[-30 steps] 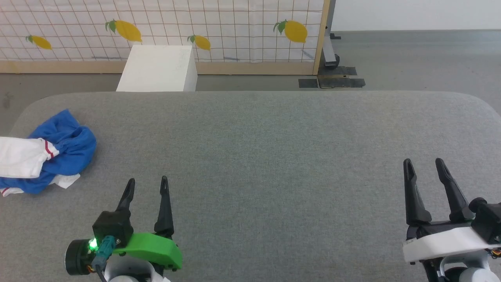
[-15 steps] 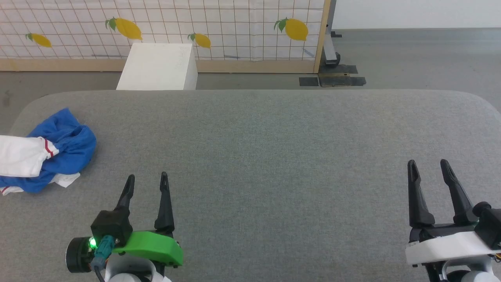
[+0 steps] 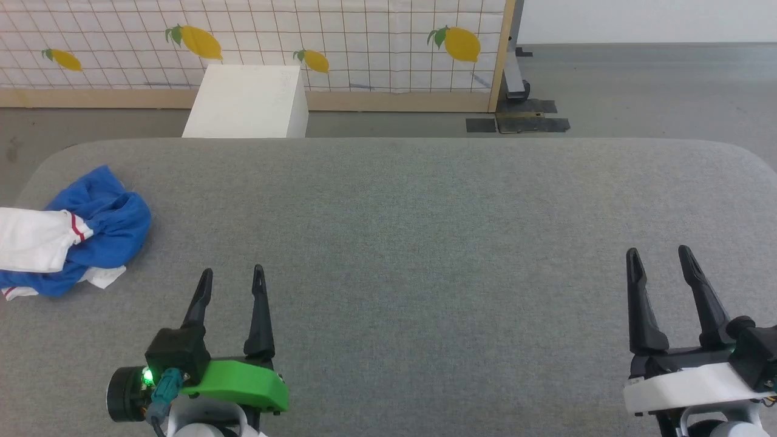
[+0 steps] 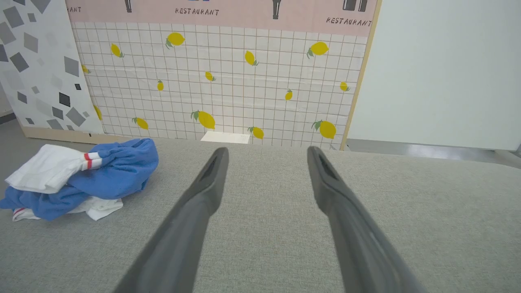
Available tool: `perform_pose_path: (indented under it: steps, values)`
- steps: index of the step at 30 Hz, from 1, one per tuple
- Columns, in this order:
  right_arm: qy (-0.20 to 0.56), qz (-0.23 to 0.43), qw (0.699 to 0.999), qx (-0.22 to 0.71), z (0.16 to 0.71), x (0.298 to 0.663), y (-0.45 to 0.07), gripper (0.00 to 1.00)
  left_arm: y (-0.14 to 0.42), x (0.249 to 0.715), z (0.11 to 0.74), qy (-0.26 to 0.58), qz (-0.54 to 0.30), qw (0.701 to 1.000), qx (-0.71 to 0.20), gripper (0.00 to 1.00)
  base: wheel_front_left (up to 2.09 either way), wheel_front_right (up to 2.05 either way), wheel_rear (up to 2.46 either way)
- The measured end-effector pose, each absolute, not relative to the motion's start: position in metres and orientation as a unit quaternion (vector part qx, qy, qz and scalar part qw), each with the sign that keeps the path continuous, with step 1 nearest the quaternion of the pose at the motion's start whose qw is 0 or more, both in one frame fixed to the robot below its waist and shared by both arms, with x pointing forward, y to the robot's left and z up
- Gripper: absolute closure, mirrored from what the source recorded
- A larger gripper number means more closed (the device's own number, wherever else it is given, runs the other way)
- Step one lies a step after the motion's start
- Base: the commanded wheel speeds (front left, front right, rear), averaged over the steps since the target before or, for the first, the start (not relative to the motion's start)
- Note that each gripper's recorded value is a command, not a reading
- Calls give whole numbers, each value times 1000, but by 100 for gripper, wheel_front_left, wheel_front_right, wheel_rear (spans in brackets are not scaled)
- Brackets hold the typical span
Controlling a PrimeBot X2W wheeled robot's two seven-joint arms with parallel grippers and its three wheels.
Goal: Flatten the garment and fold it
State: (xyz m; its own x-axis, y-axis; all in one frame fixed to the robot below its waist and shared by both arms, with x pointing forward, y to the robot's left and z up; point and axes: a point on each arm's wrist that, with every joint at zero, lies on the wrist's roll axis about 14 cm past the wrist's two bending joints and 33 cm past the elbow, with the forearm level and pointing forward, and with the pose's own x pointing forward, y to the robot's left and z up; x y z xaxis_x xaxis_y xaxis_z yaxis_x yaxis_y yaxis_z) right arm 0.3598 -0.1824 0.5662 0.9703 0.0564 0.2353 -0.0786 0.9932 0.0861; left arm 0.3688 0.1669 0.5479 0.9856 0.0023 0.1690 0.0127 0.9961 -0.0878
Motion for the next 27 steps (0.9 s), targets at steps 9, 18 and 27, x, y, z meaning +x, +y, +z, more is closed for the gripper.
perform_pose_path:
  steps: [9,18,27]
  values:
    - [-120,34,991,48,565,358,-182,0,167,368,550,-93,-3,994,-49,0,0,0,0]
    - [-121,32,991,49,562,356,-183,0,167,369,552,-101,-2,993,-54,0,0,0,0]
    - [-128,32,990,50,563,355,-183,0,166,368,550,-103,-2,993,-61,0,0,0,0]
